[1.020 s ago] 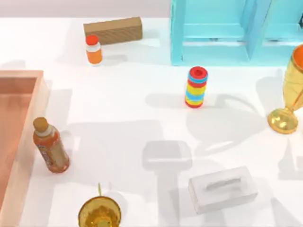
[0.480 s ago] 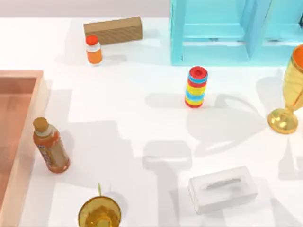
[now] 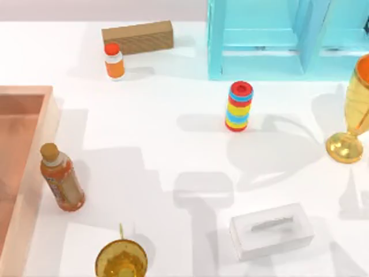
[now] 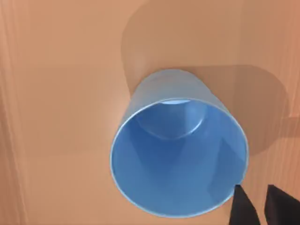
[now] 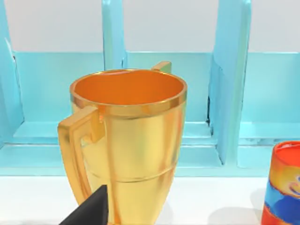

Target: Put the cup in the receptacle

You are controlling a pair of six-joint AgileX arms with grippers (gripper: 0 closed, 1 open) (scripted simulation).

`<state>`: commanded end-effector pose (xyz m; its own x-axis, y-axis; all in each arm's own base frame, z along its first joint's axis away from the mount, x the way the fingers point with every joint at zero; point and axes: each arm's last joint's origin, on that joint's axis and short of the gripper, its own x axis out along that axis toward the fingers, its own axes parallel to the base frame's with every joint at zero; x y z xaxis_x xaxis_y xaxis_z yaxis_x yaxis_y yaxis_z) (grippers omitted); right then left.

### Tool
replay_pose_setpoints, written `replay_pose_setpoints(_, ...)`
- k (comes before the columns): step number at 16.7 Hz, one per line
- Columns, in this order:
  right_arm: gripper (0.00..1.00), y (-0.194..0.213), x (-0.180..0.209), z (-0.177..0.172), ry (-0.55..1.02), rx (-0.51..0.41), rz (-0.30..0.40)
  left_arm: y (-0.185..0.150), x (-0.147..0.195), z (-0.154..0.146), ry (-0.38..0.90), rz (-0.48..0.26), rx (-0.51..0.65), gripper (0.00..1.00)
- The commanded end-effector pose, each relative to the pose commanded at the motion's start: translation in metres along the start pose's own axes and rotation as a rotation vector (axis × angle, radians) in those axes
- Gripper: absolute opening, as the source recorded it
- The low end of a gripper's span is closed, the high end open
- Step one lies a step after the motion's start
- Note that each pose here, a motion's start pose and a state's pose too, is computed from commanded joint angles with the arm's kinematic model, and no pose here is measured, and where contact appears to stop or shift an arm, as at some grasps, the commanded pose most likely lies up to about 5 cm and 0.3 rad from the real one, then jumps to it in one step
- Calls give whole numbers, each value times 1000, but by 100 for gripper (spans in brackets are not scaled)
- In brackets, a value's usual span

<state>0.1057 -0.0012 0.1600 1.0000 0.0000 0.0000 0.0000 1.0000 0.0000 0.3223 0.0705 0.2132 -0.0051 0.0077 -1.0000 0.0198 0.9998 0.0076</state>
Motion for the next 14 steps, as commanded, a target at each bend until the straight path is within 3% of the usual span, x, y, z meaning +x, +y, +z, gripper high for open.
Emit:
replay_pose_setpoints(8, 100, 0, 0, 0, 0, 0, 0, 0, 0, 0, 0, 0, 0, 98)
replay_pose_setpoints(14, 100, 0, 0, 0, 0, 0, 0, 0, 0, 0, 0, 0, 0, 100)
